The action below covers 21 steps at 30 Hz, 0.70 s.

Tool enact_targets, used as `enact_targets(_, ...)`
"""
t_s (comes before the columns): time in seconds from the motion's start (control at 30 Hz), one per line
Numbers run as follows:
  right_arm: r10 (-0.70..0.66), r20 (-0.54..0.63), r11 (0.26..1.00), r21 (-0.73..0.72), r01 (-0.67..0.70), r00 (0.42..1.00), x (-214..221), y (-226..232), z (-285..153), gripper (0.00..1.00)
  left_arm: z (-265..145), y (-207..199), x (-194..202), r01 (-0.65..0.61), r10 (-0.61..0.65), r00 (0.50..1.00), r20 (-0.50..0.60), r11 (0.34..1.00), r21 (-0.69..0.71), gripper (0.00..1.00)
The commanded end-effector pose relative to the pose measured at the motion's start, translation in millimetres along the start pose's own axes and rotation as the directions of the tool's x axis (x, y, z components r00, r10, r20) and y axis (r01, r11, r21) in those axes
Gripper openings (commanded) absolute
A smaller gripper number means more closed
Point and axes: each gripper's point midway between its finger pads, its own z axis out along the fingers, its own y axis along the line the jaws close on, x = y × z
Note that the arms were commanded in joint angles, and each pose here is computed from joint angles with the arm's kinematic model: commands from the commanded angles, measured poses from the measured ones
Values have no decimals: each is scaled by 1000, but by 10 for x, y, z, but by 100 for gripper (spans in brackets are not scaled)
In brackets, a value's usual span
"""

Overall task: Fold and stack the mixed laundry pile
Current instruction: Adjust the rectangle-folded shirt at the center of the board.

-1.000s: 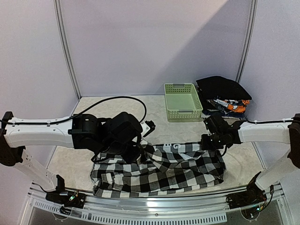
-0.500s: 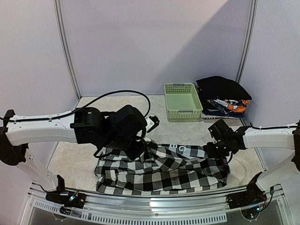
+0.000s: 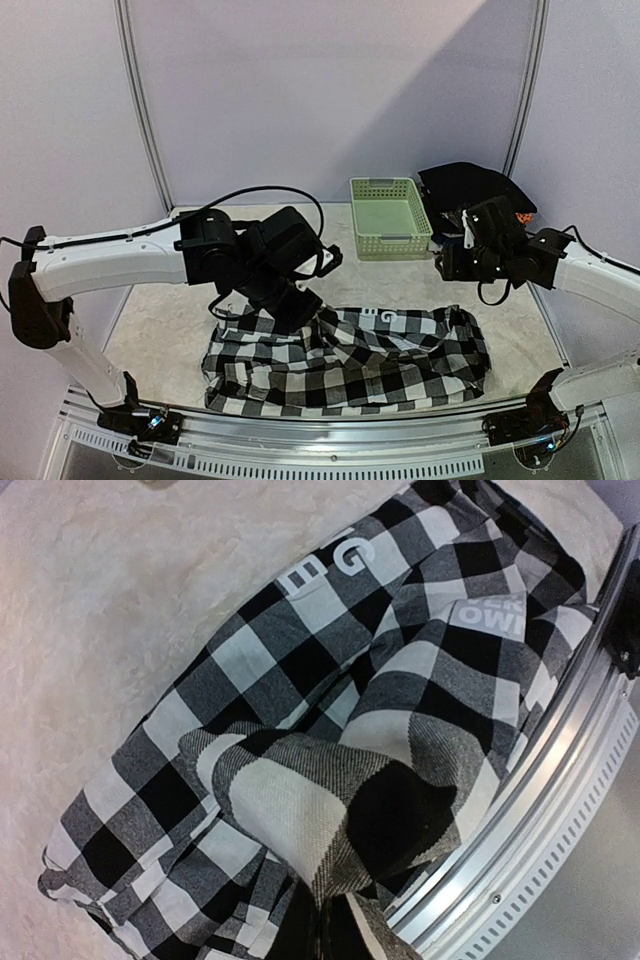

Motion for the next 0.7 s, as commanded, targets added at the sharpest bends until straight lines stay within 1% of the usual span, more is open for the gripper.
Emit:
enact_targets(0.0,-68,7,992,-108,68,998,-42,225,87,56,-27,78,73,133,-128,990,-66,987,89,0)
enact_targets(0.1,-95,-57,983,-163,85,994,113,354,283,54,34,183,166,211,-196,973,-120,970,124,0)
enact_targets(0.23,-105,-109,982,-170,86,988,274,386,514,53,63,378,214,334,-307,939,-154,922,198,0)
enact_targets(0.37,-110,-123,980,-181,87,986,316,422,604,52,87,656,302,408,-380,909,-169,893,189,0)
enact_targets(0.43,-113,-135,978,-192,86,984,347,449,653,52,119,739,355,465,-427,882,-202,858,217,0)
enact_targets(0.5,-120,-147,977,-193,91,982,386,457,718,51,149,778,397,530,-473,844,-253,807,259,0)
enact_targets(0.53,-130,-177,972,-219,89,976,464,502,760,51,165,780,414,547,-480,833,-275,789,279,0)
enact_targets(0.67,-137,-235,973,-213,86,962,642,487,926,49,245,832,454,607,-513,792,-331,722,332,0)
